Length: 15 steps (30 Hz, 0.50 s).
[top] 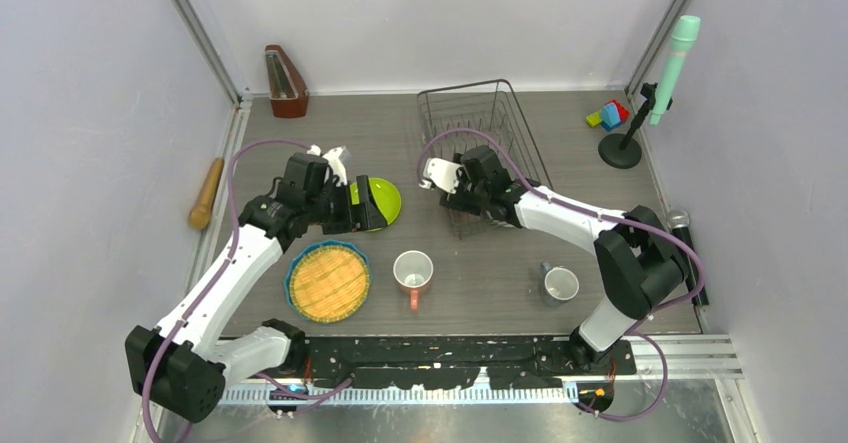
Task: Load the mixed dishes into the dish rack
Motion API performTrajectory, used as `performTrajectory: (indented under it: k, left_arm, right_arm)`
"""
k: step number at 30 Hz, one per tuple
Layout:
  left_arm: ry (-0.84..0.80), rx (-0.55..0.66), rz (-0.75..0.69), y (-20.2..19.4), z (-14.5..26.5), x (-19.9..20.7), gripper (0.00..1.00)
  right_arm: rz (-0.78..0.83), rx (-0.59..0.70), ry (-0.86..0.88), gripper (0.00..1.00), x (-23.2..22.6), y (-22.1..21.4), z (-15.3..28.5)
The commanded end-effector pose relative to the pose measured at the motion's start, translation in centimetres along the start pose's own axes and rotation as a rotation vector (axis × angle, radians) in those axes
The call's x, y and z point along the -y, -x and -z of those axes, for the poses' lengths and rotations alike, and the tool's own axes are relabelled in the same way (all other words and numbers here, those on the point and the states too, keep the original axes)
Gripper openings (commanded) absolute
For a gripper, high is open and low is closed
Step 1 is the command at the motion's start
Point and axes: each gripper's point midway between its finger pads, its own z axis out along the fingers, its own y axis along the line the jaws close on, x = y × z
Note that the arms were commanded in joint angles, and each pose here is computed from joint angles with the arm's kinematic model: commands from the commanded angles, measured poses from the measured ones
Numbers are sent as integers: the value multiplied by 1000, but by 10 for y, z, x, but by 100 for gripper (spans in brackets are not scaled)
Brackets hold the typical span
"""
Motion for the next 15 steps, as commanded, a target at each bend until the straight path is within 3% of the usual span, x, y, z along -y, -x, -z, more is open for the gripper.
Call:
performTrajectory:
  k: [1, 2, 4, 15]
  left_arm:
    - [-34, 35, -40, 15, 7, 10, 76]
    - [-32, 38, -41, 16, 8, 11, 77]
    - [-33, 41, -41, 16, 8, 11, 77]
    - [-36, 20, -19, 11, 3, 9, 77]
  right_arm:
    - [-27, 66, 45, 56, -7, 11, 1]
    - [-38, 67, 54, 88, -9, 11, 2]
    - [-57, 60, 68, 98, -12, 9, 6]
    - [-206, 138, 82, 100, 2, 28, 39]
